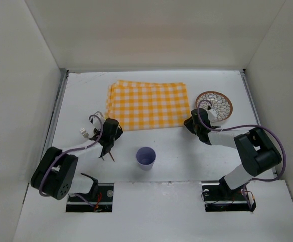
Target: Set the dinner table for one person
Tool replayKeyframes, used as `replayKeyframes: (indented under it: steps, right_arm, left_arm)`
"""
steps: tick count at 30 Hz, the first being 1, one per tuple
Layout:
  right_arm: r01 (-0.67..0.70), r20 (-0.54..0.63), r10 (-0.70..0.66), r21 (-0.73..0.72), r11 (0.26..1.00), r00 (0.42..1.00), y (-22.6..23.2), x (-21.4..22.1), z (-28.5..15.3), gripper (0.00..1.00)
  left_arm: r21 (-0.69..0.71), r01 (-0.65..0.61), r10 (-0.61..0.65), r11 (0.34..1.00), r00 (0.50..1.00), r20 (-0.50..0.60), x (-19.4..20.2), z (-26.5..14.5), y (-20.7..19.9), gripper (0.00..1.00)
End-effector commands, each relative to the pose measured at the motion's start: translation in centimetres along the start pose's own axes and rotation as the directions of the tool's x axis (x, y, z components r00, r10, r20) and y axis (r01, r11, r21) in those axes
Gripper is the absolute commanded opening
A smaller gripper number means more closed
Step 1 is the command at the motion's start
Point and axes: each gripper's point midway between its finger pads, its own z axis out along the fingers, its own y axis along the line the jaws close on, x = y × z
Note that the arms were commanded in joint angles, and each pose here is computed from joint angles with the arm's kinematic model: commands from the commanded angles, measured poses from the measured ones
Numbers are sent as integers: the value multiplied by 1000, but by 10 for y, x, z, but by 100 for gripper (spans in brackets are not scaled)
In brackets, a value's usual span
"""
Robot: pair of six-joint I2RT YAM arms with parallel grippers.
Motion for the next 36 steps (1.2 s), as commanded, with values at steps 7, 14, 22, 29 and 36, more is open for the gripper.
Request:
replayKeyframes:
  steps: [7,14,22,29,36]
  right_arm:
    - [-60,32,62,-42,997,998,8,-6,3,25]
    - [-84,37,85,-46,995,996,5,-6,1,12]
    - [-96,53,99,-53,994,994,-11,-5,-27,12]
    - [-46,80,48,-33,998,996,-26,5,-58,11]
    - [-38,87,42,-43,998,995,-39,3,-81,12]
  left_arm:
    - [-25,63,-62,998,996,60,-13,19,-6,43]
    - [49,72,-75,996,995,68,-13,24,-10,9]
    - [118,57,-66,991,995,78,-16,0,-17,1]
    - [161,14,-21,987,999,39,7,-30,-12,0]
    - [154,-10,10,988,1000,4,28,-52,6,0]
